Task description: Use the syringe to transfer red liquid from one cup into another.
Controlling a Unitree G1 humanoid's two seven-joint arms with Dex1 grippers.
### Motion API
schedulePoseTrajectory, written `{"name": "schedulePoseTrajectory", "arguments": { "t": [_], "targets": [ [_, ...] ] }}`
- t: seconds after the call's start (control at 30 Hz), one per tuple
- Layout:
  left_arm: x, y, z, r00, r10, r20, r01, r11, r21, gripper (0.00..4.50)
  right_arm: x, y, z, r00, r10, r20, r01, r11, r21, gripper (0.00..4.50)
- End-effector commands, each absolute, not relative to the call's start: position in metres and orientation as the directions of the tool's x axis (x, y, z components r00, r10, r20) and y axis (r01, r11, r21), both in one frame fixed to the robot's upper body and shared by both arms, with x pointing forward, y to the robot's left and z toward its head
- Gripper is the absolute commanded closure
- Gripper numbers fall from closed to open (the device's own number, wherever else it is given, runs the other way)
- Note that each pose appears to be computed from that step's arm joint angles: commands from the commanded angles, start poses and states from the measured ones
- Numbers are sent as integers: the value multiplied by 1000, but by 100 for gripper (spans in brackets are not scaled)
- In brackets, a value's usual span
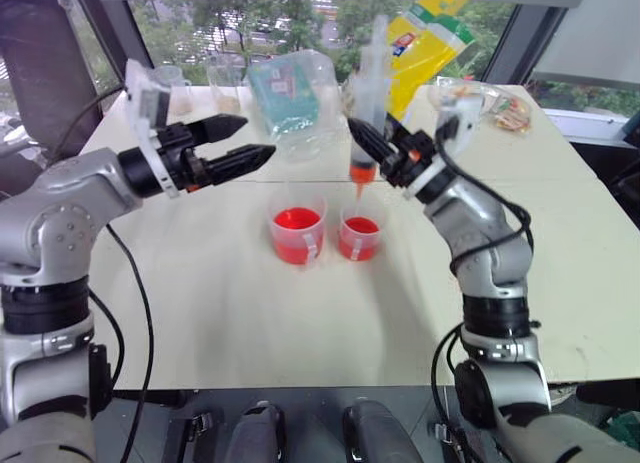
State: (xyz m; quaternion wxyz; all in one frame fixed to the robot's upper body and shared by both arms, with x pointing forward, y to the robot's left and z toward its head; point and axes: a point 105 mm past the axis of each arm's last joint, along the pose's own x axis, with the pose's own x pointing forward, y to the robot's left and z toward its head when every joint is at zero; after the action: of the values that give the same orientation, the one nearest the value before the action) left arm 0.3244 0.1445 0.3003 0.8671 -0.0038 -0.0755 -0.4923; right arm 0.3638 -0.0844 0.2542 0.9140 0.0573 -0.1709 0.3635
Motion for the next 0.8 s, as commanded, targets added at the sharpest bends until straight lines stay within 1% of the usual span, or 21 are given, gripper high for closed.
{"name": "schedulePoseTrajectory", "arguments": {
  "t": [0.03,0.2,0.37,0.57,0.8],
  "targets": [
    [327,129,325,440,-875,204,872,470,135,3,353,-80,256,652,650,391,-668,736,-108,314],
    [331,98,339,331,-914,236,917,370,146,3,351,-80,241,665,653,364,-657,742,-133,314],
    [337,68,337,243,-945,218,950,277,143,3,351,-81,238,673,647,358,-647,750,-139,314],
    [343,50,332,186,-963,198,967,215,139,3,350,-82,240,675,645,358,-640,754,-151,314],
    [349,38,330,148,-969,196,975,176,132,3,349,-82,242,674,645,362,-637,754,-158,314]
  ]
}}
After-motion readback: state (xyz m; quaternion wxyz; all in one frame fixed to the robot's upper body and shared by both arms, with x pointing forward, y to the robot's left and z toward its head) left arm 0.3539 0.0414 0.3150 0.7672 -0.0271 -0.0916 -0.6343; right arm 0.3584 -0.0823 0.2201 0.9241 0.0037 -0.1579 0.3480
